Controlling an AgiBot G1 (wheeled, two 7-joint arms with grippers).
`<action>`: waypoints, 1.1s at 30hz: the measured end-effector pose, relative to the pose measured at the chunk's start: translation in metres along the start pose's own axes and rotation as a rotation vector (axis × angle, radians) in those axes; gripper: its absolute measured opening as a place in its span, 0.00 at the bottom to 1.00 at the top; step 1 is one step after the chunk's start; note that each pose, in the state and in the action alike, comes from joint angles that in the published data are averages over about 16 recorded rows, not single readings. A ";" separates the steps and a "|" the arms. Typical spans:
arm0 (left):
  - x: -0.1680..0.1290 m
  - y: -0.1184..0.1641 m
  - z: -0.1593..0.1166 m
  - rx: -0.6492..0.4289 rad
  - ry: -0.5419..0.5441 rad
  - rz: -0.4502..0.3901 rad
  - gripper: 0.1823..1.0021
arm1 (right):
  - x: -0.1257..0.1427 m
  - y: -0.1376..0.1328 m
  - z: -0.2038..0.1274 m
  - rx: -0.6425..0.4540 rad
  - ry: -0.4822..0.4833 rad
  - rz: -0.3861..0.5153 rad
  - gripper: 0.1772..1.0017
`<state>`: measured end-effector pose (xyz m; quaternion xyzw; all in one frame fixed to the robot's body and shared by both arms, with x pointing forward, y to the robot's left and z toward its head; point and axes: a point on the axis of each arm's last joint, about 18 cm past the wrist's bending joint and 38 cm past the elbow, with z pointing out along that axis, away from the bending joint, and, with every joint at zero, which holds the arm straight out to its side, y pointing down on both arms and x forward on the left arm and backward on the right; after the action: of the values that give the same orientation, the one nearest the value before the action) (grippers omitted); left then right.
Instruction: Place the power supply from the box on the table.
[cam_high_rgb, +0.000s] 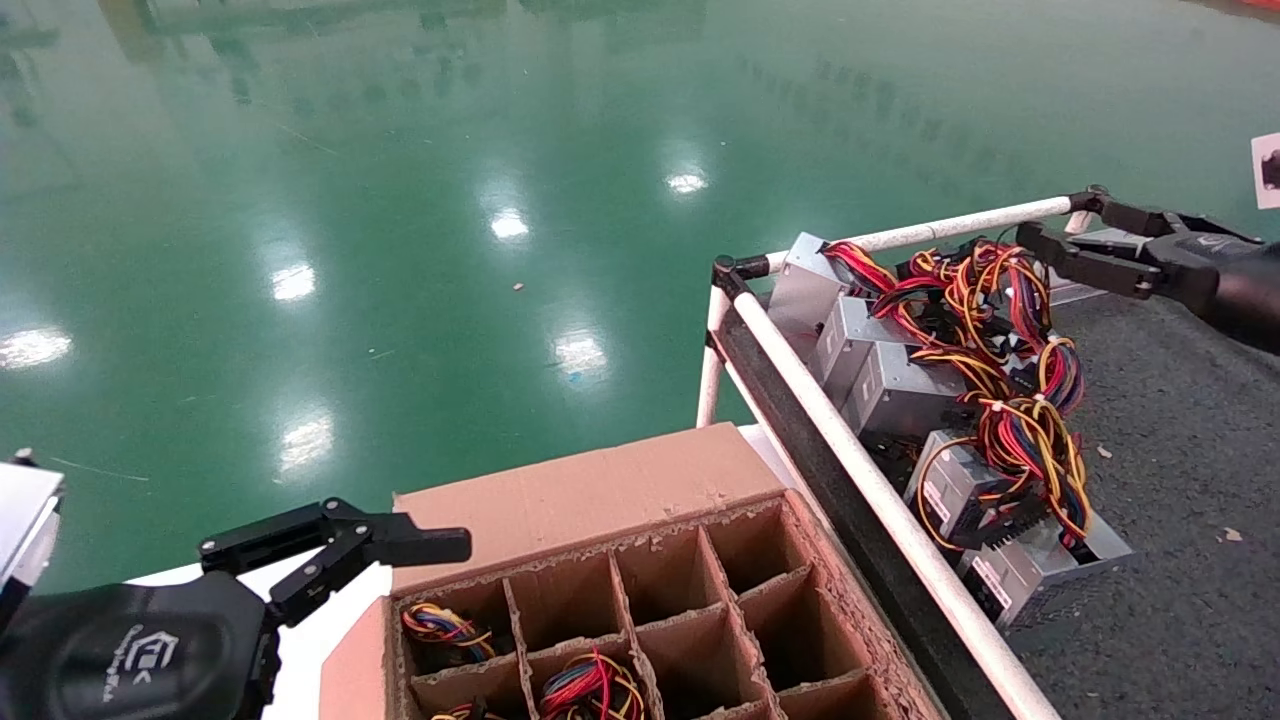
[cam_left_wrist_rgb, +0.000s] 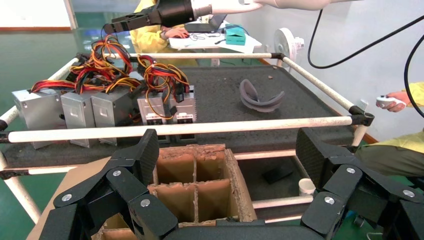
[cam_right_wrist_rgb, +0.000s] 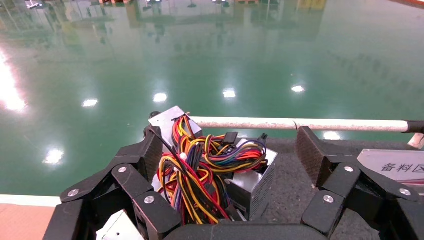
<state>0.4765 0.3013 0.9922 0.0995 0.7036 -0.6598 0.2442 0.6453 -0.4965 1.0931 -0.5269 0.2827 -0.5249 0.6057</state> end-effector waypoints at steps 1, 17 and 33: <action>0.000 0.000 0.000 0.000 0.000 0.000 1.00 | 0.001 0.001 -0.001 -0.003 0.002 -0.001 0.89; 0.000 0.000 0.000 0.000 0.000 0.000 1.00 | 0.010 -0.003 -0.020 -0.048 -0.009 -0.019 1.00; 0.000 0.000 0.000 0.000 0.000 0.000 1.00 | -0.012 -0.022 -0.015 0.009 -0.106 -0.046 1.00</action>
<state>0.4767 0.3014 0.9922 0.0993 0.7034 -0.6600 0.2442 0.6213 -0.4875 1.1065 -0.5577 0.2356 -0.5114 0.6099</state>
